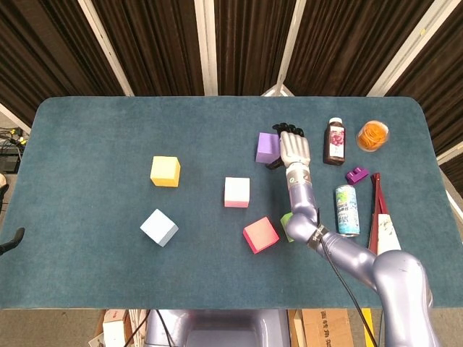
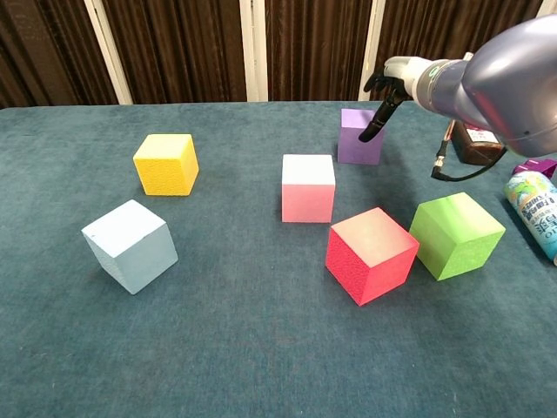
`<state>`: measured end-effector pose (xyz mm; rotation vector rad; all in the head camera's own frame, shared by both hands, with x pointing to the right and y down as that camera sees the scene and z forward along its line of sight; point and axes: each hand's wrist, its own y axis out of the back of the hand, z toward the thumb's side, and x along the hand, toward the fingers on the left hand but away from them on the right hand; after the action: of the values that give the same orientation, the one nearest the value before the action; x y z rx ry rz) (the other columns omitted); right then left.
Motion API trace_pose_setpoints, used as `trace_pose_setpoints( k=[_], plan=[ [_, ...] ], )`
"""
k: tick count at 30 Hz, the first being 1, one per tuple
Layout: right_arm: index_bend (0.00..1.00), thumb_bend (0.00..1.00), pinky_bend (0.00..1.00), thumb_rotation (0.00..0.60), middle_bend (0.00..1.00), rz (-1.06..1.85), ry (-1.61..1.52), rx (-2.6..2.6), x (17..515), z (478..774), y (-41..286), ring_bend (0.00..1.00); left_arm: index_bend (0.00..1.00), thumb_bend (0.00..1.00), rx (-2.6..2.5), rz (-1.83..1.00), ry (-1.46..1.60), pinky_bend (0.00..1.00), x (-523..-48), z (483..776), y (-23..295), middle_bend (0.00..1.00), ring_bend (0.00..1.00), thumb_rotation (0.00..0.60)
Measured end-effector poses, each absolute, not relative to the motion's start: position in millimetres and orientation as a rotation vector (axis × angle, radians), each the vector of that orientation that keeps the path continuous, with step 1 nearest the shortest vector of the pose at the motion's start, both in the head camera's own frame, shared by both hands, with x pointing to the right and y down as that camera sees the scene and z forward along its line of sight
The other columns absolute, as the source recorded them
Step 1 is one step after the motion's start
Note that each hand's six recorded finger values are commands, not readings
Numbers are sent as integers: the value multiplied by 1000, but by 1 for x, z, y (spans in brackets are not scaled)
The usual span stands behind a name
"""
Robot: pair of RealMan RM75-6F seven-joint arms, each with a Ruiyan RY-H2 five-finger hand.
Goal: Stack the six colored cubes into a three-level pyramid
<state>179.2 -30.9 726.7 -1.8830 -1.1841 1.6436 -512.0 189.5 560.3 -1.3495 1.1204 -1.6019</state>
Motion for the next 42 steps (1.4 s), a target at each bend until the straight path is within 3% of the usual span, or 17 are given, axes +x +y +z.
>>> trace_pose_setpoints(
  k=[17, 28, 36, 39, 42],
  plan=[
    [177, 133, 0, 600, 125, 1679, -1162, -1870, 185, 742, -30, 14, 59, 363, -1353, -1603, 1105, 0, -508, 562, 191, 0, 0, 600],
    [177, 133, 0, 600, 331, 1685, -1173, -1859, 185, 747, -31, 126, 69, 363, -1357, -1605, 1108, 0, -508, 562, 192, 0, 0, 600],
    [178, 134, 0, 600, 360, 1664, -1183, -1868, 181, 746, -30, 151, 74, 363, -1362, -1603, 1108, 0, -508, 561, 192, 0, 0, 600],
    [256, 133, 0, 600, 380, 1648, -1197, -1878, 179, 745, -29, 164, 74, 363, -1364, -1604, 1106, 0, -508, 562, 192, 0, 0, 600],
    [447, 135, 0, 600, 426, 1632, -1208, -1883, 179, 743, -29, 199, 75, 363, -1365, -1607, 1104, 0, -508, 562, 192, 0, 0, 600]
  ],
)
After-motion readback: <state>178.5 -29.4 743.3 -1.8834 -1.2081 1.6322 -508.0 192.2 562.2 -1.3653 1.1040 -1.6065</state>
